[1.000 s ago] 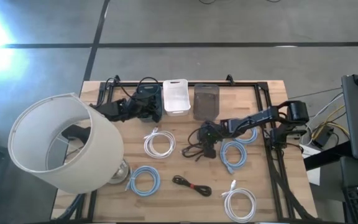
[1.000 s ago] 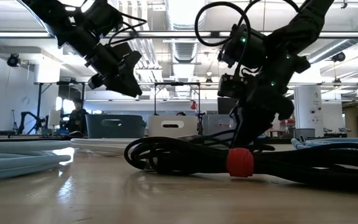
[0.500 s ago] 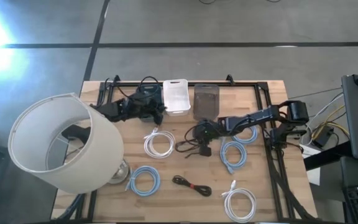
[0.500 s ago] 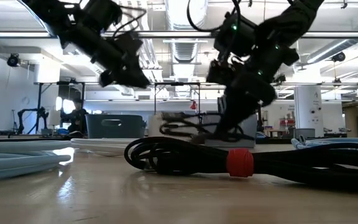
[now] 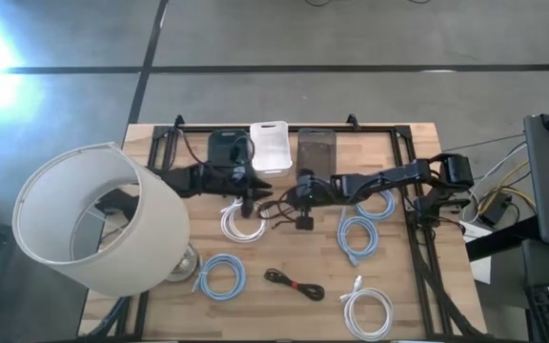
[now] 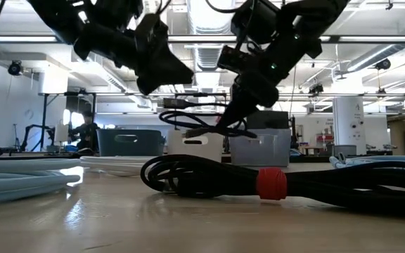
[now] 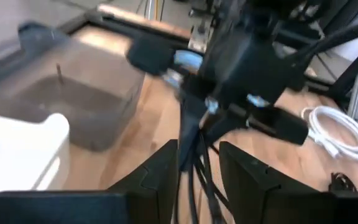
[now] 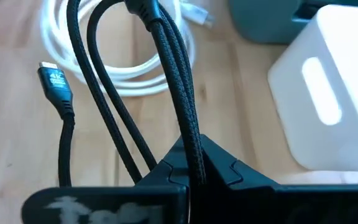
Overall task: Pick & Place USB Port
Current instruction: Put the top black USB cable into the blue bin
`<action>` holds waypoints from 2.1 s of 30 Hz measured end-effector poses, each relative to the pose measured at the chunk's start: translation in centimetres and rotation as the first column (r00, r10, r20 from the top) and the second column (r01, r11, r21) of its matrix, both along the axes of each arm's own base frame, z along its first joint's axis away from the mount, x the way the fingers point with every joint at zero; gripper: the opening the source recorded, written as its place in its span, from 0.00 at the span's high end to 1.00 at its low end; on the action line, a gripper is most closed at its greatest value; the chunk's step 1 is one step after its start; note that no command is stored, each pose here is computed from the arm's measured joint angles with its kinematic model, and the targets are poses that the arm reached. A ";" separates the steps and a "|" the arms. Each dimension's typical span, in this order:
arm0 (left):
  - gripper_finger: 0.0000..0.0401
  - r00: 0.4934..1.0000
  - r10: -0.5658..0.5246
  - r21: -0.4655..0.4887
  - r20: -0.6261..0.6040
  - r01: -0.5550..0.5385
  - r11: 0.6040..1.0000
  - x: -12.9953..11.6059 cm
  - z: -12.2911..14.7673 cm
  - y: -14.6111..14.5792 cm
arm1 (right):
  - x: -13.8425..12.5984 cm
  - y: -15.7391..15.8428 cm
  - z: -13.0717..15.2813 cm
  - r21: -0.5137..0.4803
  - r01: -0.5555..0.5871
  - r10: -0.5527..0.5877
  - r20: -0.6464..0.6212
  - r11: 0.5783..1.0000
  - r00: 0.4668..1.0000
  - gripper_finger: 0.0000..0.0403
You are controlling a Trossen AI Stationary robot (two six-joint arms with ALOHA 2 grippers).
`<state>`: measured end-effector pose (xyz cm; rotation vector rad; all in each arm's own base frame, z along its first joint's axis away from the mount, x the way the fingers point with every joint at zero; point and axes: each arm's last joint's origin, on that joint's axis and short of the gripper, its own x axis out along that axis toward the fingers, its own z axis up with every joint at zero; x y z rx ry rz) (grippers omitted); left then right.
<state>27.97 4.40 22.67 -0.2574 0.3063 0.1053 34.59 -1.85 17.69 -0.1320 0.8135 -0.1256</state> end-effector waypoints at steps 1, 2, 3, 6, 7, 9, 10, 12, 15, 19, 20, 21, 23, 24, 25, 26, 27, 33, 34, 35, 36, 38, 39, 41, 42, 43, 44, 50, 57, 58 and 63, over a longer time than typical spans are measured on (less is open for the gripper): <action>0.70 1.000 0.000 -0.005 -0.011 0.000 1.000 0.2 -0.3 0.0 | 0.1 0.0 0.1 -0.003 -0.002 0.002 0.001 1.000 1.000 0.97; 0.70 1.000 -0.001 -0.009 -0.026 0.001 1.000 0.3 -0.7 0.0 | 0.1 0.0 0.2 -0.003 -0.003 0.003 0.004 1.000 1.000 0.97; 0.70 0.999 -0.002 -0.011 -0.040 0.002 1.000 0.5 -1.1 0.0 | 0.2 0.0 0.3 -0.003 -0.003 0.003 0.009 1.000 1.000 0.97; 0.70 0.997 -0.011 -0.008 -0.076 0.010 1.000 1.1 -2.0 -0.1 | 0.3 0.0 0.5 -0.002 -0.004 0.004 0.015 1.000 1.000 0.97; 0.70 0.996 -0.016 -0.005 -0.086 0.016 1.000 1.3 -2.3 -0.1 | 0.3 0.0 0.5 0.001 -0.001 0.001 0.015 1.000 1.000 0.97; 0.70 0.995 -0.024 0.000 -0.093 0.024 1.000 1.8 -2.5 -0.2 | 0.3 0.0 0.5 0.011 0.010 -0.010 0.017 1.000 1.000 0.97; 0.70 0.995 -0.028 0.003 -0.094 0.029 1.000 2.0 -2.5 -0.3 | 0.3 0.0 0.5 0.014 0.011 -0.011 0.017 1.000 1.000 0.97; 0.70 0.995 -0.040 0.020 -0.089 0.042 0.999 2.6 -2.3 -0.4 | 0.3 0.0 0.5 0.013 0.010 -0.011 0.015 1.000 1.000 0.97; 0.70 0.995 -0.069 0.050 -0.074 0.072 0.996 3.5 -1.8 -0.8 | 0.3 0.0 0.4 0.011 0.007 -0.007 0.011 1.000 1.000 0.97; 0.70 0.991 -0.086 0.059 -0.099 0.092 0.994 4.3 -2.2 -1.1 | 0.2 0.0 0.4 0.009 0.006 -0.006 0.010 1.000 1.000 0.97; 0.70 0.989 -0.086 0.054 -0.119 0.093 0.994 4.4 -2.6 -1.1 | 0.2 0.0 0.4 0.009 0.006 -0.006 0.009 1.000 1.000 0.97; 0.70 0.986 -0.084 0.048 -0.141 0.091 0.995 4.4 -3.0 -1.1 | 0.2 0.0 0.4 0.009 0.005 -0.005 0.008 1.000 1.000 0.97; 0.70 0.982 -0.059 0.048 -0.182 0.069 0.996 4.5 -3.7 -1.0 | 0.2 0.0 0.4 0.009 0.005 -0.006 0.006 1.000 1.000 0.97; 0.70 0.979 -0.046 0.050 -0.197 0.057 0.997 4.4 -4.0 -0.9 | 0.2 0.0 0.4 0.010 0.005 -0.005 0.006 1.000 1.000 0.97; 0.70 0.978 -0.030 0.053 -0.208 0.042 0.998 4.4 -4.3 -0.9 | 0.2 0.0 0.4 0.010 0.005 -0.005 0.006 1.000 1.000 0.97; 0.70 0.976 -0.017 0.058 -0.218 0.031 0.998 4.4 -4.5 -0.8 | 0.2 0.0 0.4 0.010 0.005 -0.005 0.006 1.000 1.000 0.97; 0.70 0.973 -0.004 0.064 -0.230 0.019 0.998 4.4 -4.6 -0.8 | 0.2 0.0 0.4 0.013 0.002 -0.002 0.005 1.000 1.000 0.97; 0.70 0.972 0.008 0.107 -0.236 0.017 0.994 4.3 -4.6 -0.8 | 0.2 0.2 0.4 0.050 -0.029 0.029 0.004 0.998 1.000 0.97; 0.70 0.971 0.007 0.112 -0.239 0.021 0.993 4.3 -4.6 -0.8 | 0.2 0.2 0.4 0.050 -0.029 0.029 0.005 0.998 1.000 0.97; 0.70 0.970 0.006 0.115 -0.242 0.022 0.993 4.3 -4.6 -0.8 | 0.2 0.2 0.4 0.048 -0.031 0.031 0.006 0.998 0.999 0.97; 0.70 0.969 0.006 0.117 -0.246 0.023 0.993 4.3 -4.6 -0.8 | 0.2 0.2 0.4 0.044 -0.036 0.036 0.006 0.998 0.999 0.97; 0.71 0.966 0.005 0.116 -0.260 0.026 0.993 4.2 -4.8 -0.8 | 0.3 0.2 0.4 0.032 -0.048 0.048 0.006 0.998 0.999 0.97; 0.72 0.964 0.005 0.116 -0.266 0.026 0.993 4.2 -4.9 -0.8 | 0.3 0.2 0.4 0.029 -0.051 0.051 0.005 0.998 0.999 0.97; 0.76 0.961 0.005 0.115 -0.276 0.028 0.993 4.3 -5.2 -0.8 | 0.3 0.1 0.4 0.026 -0.051 0.051 0.005 0.998 0.999 0.97; 0.78 0.960 0.004 0.119 -0.281 0.031 0.992 4.3 -5.2 -0.8 | 0.3 0.1 0.4 0.025 -0.050 0.050 0.006 0.998 0.999 0.97; 0.82 0.959 0.002 0.125 -0.283 0.035 0.992 4.3 -5.3 -0.7 | 0.3 0.1 0.4 0.024 -0.049 0.049 0.006 0.999 0.999 0.97; 0.85 0.959 0.000 0.130 -0.283 0.039 0.991 4.3 -5.3 -0.8 | 0.3 0.1 0.4 0.023 -0.049 0.049 0.007 0.999 0.999 0.97; 0.96 0.959 0.001 0.137 -0.283 0.039 0.990 4.3 -5.2 -0.7 | 0.3 0.1 0.4 0.028 -0.038 0.038 0.011 0.999 0.999 0.97; 0.94 0.959 0.004 0.138 -0.284 0.036 0.990 4.3 -5.3 -0.7 | 0.3 0.1 0.4 0.042 -0.025 0.024 0.009 0.999 1.000 0.92; 0.95 0.959 0.004 0.138 -0.284 0.036 0.990 4.3 -5.3 -0.7 | 0.3 0.1 0.4 0.043 -0.024 0.024 0.007 0.999 1.000 0.90; 0.96 0.958 0.019 0.143 -0.286 0.023 0.989 4.2 -5.3 -0.7 | 0.3 0.1 0.4 0.040 -0.018 0.018 0.004 0.999 1.000 0.79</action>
